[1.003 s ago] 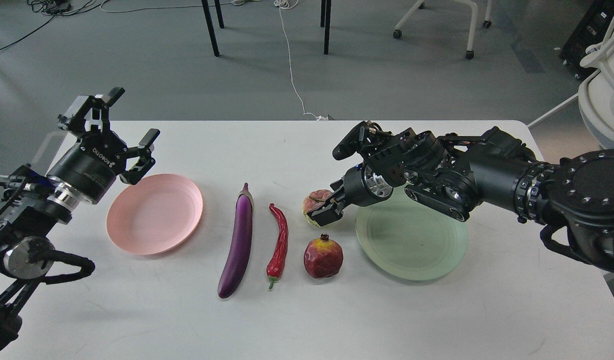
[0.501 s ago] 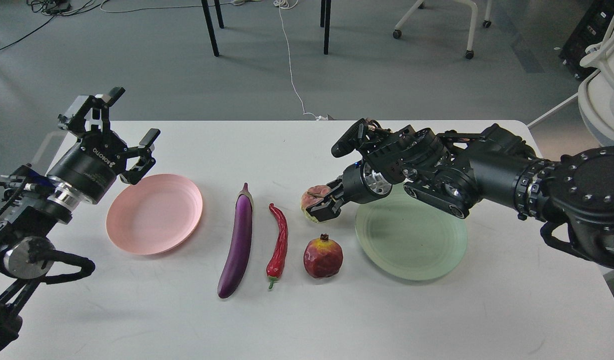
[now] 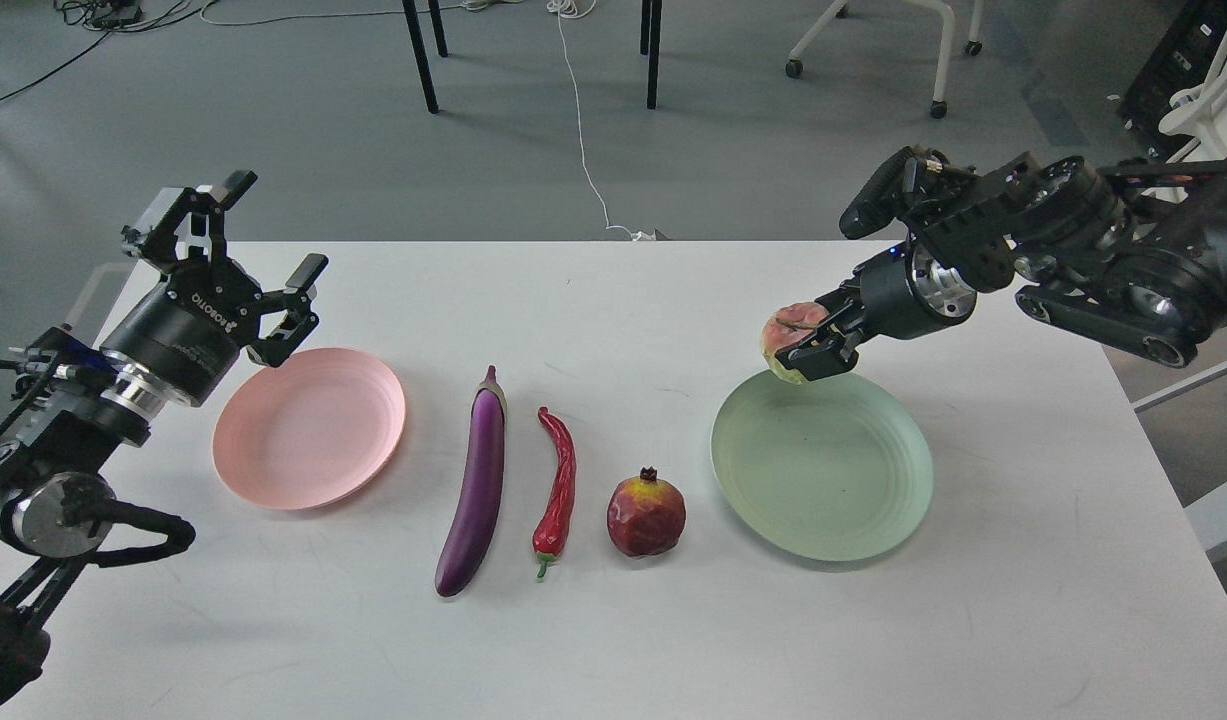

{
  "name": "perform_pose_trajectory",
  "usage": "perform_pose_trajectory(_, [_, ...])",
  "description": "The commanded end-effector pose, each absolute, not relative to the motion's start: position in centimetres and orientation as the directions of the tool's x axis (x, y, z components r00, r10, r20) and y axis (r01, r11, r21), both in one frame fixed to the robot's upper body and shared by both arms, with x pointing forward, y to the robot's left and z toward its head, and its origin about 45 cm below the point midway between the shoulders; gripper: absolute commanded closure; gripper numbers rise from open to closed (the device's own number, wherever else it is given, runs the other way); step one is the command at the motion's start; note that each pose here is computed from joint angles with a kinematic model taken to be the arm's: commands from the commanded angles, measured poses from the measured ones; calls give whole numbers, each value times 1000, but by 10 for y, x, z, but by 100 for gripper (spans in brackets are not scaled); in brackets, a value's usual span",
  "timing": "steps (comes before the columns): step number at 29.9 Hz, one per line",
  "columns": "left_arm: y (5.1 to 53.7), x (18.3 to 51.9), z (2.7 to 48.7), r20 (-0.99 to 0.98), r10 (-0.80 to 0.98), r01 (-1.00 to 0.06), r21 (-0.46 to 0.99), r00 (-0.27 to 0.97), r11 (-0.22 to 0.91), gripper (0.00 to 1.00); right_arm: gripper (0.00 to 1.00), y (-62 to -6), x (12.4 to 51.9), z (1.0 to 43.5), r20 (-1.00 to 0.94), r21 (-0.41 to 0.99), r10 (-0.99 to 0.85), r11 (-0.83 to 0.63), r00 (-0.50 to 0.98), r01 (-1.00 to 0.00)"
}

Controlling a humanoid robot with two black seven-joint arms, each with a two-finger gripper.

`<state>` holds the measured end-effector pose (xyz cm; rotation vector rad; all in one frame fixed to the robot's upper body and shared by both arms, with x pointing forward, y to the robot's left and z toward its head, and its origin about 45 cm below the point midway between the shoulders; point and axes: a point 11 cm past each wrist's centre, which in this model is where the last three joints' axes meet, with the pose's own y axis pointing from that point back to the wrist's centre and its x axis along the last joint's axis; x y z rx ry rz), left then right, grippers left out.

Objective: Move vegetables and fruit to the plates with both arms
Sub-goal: 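Lift the peach and lower it onto the green plate, release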

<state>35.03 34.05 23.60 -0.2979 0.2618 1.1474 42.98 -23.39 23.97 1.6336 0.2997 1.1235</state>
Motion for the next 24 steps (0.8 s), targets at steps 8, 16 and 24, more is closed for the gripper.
perform_pose_trajectory(8, [339,350,236,-354,849,-919,-100,391,382,1,41,-262,407,194,459,887,649,-368,607,-278])
perform_pose_trajectory(16, [340,350,237,-353,850,-919,-100,391,381,1,2,-260,411,205,482,875,635,-382,603,-296])
perform_pose_trajectory(24, [340,350,240,-345,851,-917,-102,396,385,1,1,-202,394,238,515,850,676,-482,527,-211])
